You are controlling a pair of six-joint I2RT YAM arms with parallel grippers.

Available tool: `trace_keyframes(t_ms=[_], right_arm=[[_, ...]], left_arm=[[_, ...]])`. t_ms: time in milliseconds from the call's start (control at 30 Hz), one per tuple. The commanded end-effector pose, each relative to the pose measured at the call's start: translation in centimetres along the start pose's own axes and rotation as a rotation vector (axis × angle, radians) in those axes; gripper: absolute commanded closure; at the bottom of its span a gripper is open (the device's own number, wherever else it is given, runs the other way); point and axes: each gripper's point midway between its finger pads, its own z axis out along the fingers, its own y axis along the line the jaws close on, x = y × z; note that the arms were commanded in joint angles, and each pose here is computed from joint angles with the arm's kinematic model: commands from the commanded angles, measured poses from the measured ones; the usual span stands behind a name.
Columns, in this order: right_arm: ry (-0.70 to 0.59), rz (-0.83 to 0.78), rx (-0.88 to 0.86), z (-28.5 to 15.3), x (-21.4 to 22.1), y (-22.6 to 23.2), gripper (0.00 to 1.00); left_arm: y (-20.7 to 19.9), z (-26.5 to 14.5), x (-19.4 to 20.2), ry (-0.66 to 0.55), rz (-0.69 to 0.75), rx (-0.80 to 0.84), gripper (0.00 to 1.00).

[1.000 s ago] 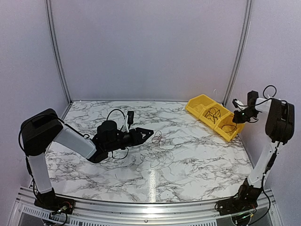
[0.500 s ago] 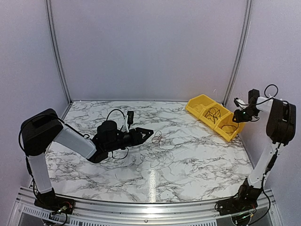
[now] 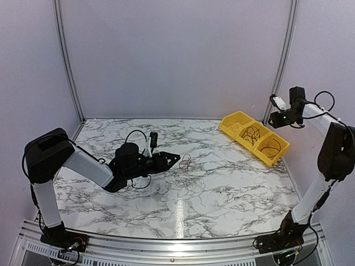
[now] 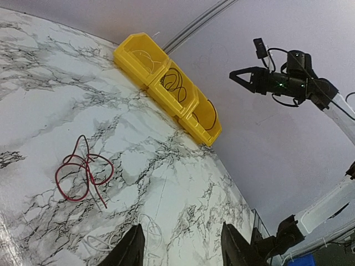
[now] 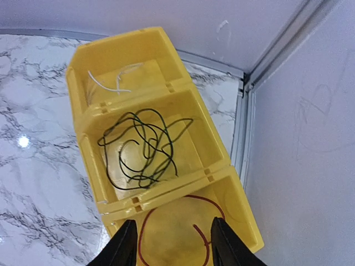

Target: Untangle the cables

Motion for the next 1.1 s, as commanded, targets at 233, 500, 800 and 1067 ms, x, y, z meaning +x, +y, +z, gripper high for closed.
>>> trace_keyframes(t_ms=[233,500,800,1067], right_arm=[[-0.226,-0.292,-0.507,-4.5,-5.4,19.7,0.56],[-0.117,-0.410,-0.785,-2.3,0.1,30.1,0.67],[-0.017,-0.448,-0.973,-2.4,4.9,33.8,0.66],[0.070,-0.454,-0.970,-0.2,7.1,35.0,0.63]], left_arm=[[4.1,0.0,1.1,0.105,0.118,-0.257,0.54],[6.0,1.5,0.8,0.184,0.230,-0.361,0.56],[6.4,3.1,0.3,0.209,0.218,-0.371,0.57],[7.7,4.0,1.0,0.259,0.236,-0.385,0.55]])
